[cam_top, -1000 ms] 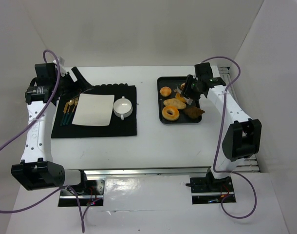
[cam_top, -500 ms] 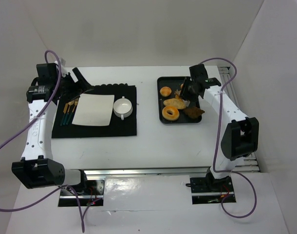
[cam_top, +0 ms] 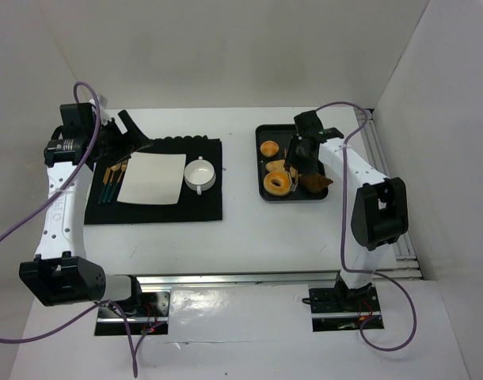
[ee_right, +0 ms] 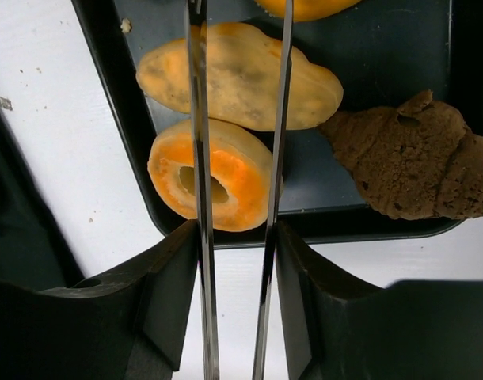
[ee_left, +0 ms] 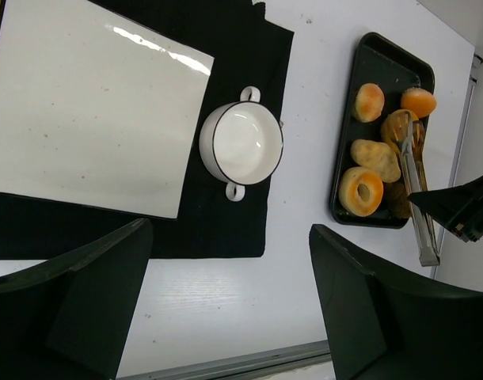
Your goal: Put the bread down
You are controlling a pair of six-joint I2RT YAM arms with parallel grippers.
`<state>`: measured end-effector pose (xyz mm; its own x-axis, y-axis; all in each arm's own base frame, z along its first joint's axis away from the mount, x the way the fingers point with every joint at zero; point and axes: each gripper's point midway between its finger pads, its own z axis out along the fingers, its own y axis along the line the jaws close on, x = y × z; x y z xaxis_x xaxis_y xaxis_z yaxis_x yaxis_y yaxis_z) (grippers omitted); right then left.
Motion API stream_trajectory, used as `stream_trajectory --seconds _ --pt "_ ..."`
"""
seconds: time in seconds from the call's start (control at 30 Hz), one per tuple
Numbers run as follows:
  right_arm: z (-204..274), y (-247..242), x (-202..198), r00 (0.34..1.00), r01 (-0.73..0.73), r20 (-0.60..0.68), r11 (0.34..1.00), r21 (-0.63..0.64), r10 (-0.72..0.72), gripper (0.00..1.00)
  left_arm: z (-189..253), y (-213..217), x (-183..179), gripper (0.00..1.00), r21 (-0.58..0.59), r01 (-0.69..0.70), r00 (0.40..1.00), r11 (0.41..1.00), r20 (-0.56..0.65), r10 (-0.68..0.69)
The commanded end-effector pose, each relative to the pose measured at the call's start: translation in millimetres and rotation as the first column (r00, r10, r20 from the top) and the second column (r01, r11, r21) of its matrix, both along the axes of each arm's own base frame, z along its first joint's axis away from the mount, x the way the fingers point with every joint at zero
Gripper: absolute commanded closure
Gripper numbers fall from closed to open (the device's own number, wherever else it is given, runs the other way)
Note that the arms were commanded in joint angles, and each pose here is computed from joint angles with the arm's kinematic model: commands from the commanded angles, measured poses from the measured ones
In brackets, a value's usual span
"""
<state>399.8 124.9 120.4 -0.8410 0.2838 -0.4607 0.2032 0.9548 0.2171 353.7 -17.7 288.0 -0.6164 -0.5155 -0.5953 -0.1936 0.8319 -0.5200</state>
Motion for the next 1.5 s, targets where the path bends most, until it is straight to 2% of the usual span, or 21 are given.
stream_trajectory --seconds 0.0,0.17,0.27,0.43,0.63,0.87,1.0,1.03,1.2,1.27,1.33,1.37,1.43,1.47 --pt "21.2 0.6 9.6 0.999 0.009 0.052 1.0 -0.012 -0.008 0.52 -0.3 0.9 3.1 0.07 0.004 0.01 1.0 1.0 0.018 -0.01" --pt "40.1 0.9 10.2 0.995 0.012 0.102 1.0 -0.016 -0.011 0.69 2.7 0.7 1.5 0.07 0.006 0.01 1.0 1.0 0.027 -0.01" --pt "46.9 0.3 9.1 0.994 0.005 0.111 1.0 -0.018 -0.003 0.75 6.8 1.1 2.3 0.07 0.015 0.015 0.999 1.0 0.04 -0.016" --pt "58.3 -0.8 5.4 0.991 0.005 0.132 1.0 -0.012 -0.004 0.87 10.9 19.2 2.8 0.07 0.077 -0.057 0.998 0.995 0.041 0.054" --pt "76.6 9.3 -1.2 0.985 -0.022 0.17 1.0 0.0 0.022 0.96 3.8 39.3 -5.5 0.06 0.152 -0.146 0.989 0.978 -0.017 0.15" --pt "102.3 22.6 -1.4 0.973 -0.05 0.227 0.999 0.011 0.046 1.0 7.2 38.3 -6.8 0.06 0.136 -0.161 0.986 0.978 -0.01 0.163" --pt "140.0 66.3 -2.9 0.937 -0.164 0.322 0.985 0.052 0.139 1.0 13.3 50.7 -10.7 0.06 0.149 -0.242 0.97 0.959 0.008 0.244" --pt "142.7 93.6 -9.0 0.924 -0.233 0.328 0.97 0.072 0.198 1.0 11.8 51.6 -12.2 0.05 0.145 -0.256 0.966 0.956 -0.002 0.259" --pt "185.1 186.1 -21.2 0.827 -0.422 0.462 0.896 0.134 0.32 1.0 16.7 64.6 -21.1 0.03 0.131 -0.335 0.94 0.933 -0.016 0.34" --pt "169.6 228.5 -32.7 0.807 -0.497 0.437 0.857 0.138 0.398 1.0 22.9 66.9 -25.4 0.03 0.128 -0.347 0.937 0.929 0.003 0.349" --pt "181.8 260.1 -36.6 0.764 -0.554 0.48 0.82 0.146 0.431 1.0 25.9 69.1 -27.4 0.03 0.12 -0.362 0.932 0.925 0.011 0.363" --pt "166.5 284.4 -45.8 0.75 -0.591 0.461 0.793 0.147 0.474 1.0 28.8 68.7 -29.2 0.03 0.119 -0.363 0.932 0.924 0.02 0.363" --pt "171.9 304.0 -47.6 0.73 -0.614 0.481 0.775 0.15 0.485 1.0 28.9 70.1 -29.5 0.03 0.113 -0.365 0.931 0.924 0.02 0.365" --pt "159.1 311.5 -48.9 0.734 -0.619 0.456 0.771 0.146 0.503 1.0 31.7 69.6 -31.3 0.03 0.112 -0.366 0.931 0.924 0.029 0.365"
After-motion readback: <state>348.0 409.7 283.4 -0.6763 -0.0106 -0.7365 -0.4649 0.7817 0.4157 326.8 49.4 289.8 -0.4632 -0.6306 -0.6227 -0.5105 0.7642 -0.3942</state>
